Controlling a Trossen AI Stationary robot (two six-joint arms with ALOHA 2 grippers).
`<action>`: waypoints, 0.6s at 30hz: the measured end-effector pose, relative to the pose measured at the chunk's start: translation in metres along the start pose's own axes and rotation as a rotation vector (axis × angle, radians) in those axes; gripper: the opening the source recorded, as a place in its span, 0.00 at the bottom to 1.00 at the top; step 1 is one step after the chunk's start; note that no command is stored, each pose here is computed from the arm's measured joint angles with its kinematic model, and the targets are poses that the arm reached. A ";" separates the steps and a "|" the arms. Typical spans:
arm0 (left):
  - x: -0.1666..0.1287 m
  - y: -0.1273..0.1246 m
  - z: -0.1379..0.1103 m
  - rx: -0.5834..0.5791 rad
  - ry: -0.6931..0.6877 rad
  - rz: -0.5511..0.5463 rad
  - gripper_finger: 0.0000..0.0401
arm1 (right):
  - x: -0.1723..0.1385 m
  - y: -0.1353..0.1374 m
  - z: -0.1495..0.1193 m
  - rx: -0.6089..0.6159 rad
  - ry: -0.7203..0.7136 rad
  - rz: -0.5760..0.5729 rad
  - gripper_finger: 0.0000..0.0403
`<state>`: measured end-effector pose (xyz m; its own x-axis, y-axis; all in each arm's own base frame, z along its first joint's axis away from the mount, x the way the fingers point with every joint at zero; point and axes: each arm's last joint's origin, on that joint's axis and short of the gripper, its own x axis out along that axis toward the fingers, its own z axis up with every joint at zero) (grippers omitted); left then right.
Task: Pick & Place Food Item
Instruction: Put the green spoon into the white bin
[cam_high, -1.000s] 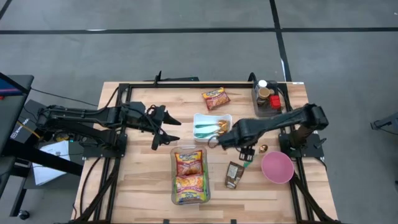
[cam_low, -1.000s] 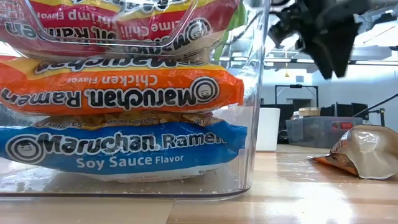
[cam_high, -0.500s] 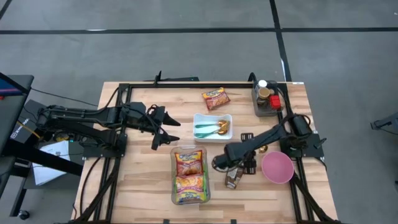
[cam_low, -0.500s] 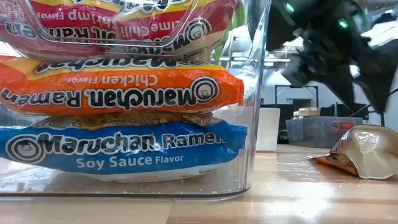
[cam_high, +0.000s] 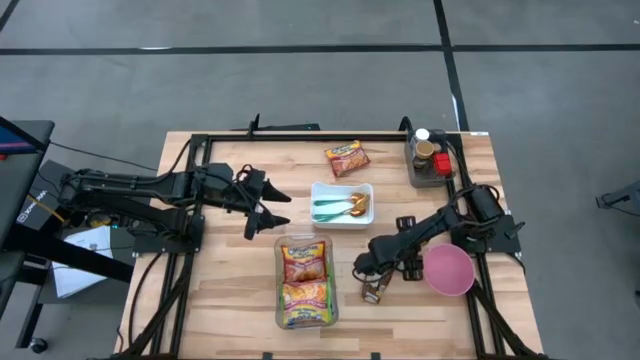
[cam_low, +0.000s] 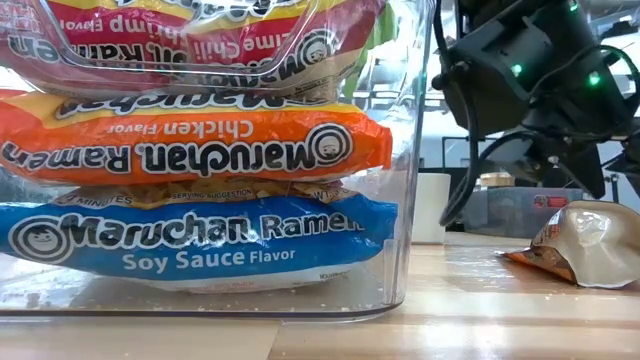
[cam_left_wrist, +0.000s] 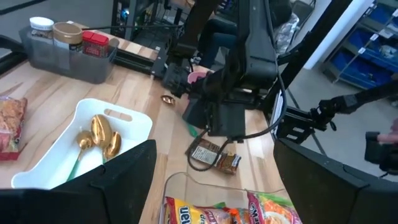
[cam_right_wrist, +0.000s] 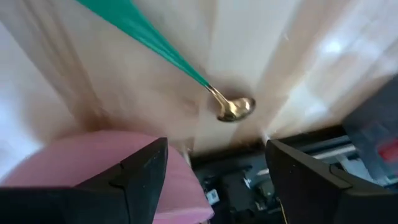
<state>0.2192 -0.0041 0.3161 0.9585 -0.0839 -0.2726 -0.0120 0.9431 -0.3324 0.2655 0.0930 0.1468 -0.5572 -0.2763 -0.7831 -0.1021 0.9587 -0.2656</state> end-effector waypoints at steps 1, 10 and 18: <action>0.000 0.000 0.000 -0.006 -0.003 -0.001 0.80 | 0.000 0.000 0.001 0.003 -0.008 0.016 0.66; 0.000 0.000 0.000 -0.010 -0.003 -0.001 0.80 | 0.001 0.000 0.009 0.015 -0.052 0.070 0.66; 0.000 0.000 0.000 -0.011 -0.003 -0.001 0.80 | 0.001 -0.004 0.012 0.017 -0.067 0.097 0.66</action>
<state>0.2193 -0.0041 0.3164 0.9593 -0.0839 -0.2695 -0.0140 0.9395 -0.3421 0.2755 0.0880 0.1401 -0.5077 -0.1862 -0.8412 -0.0355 0.9801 -0.1955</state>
